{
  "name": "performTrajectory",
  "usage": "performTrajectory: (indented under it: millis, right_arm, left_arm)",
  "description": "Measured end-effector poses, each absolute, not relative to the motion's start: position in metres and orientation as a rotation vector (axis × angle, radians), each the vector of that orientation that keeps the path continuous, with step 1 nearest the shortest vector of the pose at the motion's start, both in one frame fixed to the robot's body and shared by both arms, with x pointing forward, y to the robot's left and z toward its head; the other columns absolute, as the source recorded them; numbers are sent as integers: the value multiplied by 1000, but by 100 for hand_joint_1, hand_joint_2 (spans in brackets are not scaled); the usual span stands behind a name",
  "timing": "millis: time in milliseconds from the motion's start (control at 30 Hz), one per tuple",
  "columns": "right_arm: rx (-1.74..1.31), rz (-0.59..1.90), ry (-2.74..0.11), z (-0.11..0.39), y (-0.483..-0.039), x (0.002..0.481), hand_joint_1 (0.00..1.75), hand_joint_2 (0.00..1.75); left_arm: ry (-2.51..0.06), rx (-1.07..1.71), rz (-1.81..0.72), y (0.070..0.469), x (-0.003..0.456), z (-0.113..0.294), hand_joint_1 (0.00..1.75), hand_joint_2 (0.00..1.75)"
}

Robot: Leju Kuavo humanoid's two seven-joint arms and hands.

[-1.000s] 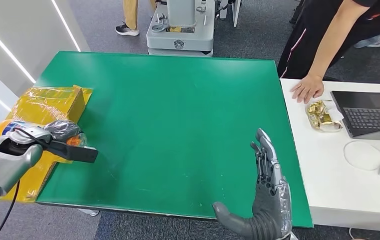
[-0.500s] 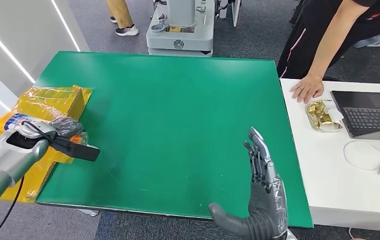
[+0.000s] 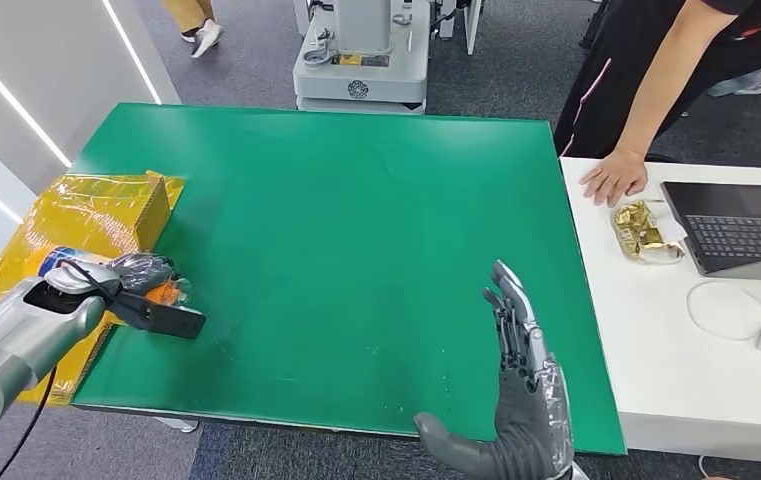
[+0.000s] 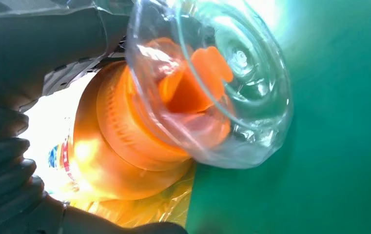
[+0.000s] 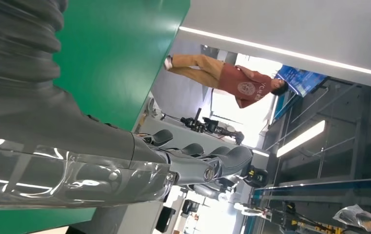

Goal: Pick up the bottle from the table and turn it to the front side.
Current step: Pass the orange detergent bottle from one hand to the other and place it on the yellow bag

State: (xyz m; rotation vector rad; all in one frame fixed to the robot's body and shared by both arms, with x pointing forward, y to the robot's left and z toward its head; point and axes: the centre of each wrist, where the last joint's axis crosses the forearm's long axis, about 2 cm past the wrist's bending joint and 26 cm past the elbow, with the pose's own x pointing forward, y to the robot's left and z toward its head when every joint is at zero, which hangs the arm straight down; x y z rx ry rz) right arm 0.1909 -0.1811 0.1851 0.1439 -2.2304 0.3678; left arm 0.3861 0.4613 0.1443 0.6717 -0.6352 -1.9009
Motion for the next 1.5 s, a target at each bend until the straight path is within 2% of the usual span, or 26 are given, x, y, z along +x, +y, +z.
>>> performTrajectory:
  millis: [233, 800, 1500]
  right_arm:
    - [146, 371, -2226, 185, -181, 191, 0, 175]
    - [147, 387, -2230, 191, -182, 191, 0, 175]
    - [115, 363, -2223, 190, -184, 178, 0, 175]
  left_arm:
    - [-625, 681, -1886, 467, 382, 142, 0, 175]
    - [-704, 772, -1821, 473, 357, 137, 0, 175]
    - [-1079, 1025, -1733, 479, 334, 210, 0, 175]
